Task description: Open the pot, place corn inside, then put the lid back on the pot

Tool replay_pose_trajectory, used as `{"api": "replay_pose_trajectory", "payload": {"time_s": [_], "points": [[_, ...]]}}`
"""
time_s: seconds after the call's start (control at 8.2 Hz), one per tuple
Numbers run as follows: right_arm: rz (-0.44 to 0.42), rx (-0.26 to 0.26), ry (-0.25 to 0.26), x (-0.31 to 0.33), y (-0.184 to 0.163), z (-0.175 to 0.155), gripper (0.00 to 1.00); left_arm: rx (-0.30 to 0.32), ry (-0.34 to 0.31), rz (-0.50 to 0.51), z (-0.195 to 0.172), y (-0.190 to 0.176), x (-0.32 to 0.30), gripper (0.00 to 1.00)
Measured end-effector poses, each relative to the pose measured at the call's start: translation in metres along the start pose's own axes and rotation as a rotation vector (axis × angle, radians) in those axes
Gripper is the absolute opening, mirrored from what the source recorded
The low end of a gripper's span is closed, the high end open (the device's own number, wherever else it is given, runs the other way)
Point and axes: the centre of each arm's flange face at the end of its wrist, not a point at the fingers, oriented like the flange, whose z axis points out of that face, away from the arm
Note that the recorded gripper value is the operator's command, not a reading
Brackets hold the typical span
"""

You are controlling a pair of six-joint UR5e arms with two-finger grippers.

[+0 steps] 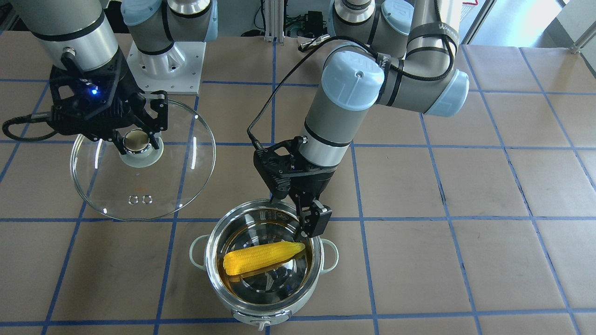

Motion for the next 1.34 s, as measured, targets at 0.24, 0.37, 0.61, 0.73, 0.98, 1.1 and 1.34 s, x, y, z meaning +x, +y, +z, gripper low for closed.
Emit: {"api": "replay_pose_trajectory", "payload": {"time_s": [0.24, 0.37, 0.61, 0.73, 0.98, 1.1, 1.34], "points": [[0.049, 0.047, 0.001, -0.009, -0.023, 0.016, 0.36, -0.025, -0.021, -0.163, -0.047, 0.028, -0.029, 1.00], [0.068, 0.080, -0.001, -0.029, -0.038, 0.030, 0.36, -0.040, -0.034, -0.289, -0.070, 0.049, -0.047, 1.00], [0.119, 0.133, -0.016, -0.088, -0.065, 0.067, 0.36, -0.107, -0.057, -0.491, -0.112, 0.083, -0.062, 1.00], [0.145, 0.149, -0.026, -0.119, -0.073, 0.085, 0.36, -0.149, -0.089, -0.545, -0.128, 0.094, -0.062, 1.00], [0.185, 0.169, -0.044, -0.156, -0.083, 0.114, 0.36, -0.217, -0.145, -0.676, -0.159, 0.108, -0.051, 1.00], [0.186, 0.169, -0.047, -0.164, -0.086, 0.123, 0.36, -0.260, -0.167, -0.744, -0.166, 0.115, -0.046, 1.00], [0.178, 0.175, -0.051, -0.170, -0.092, 0.134, 0.36, -0.330, -0.202, -0.821, -0.168, 0.128, -0.047, 1.00]]}}
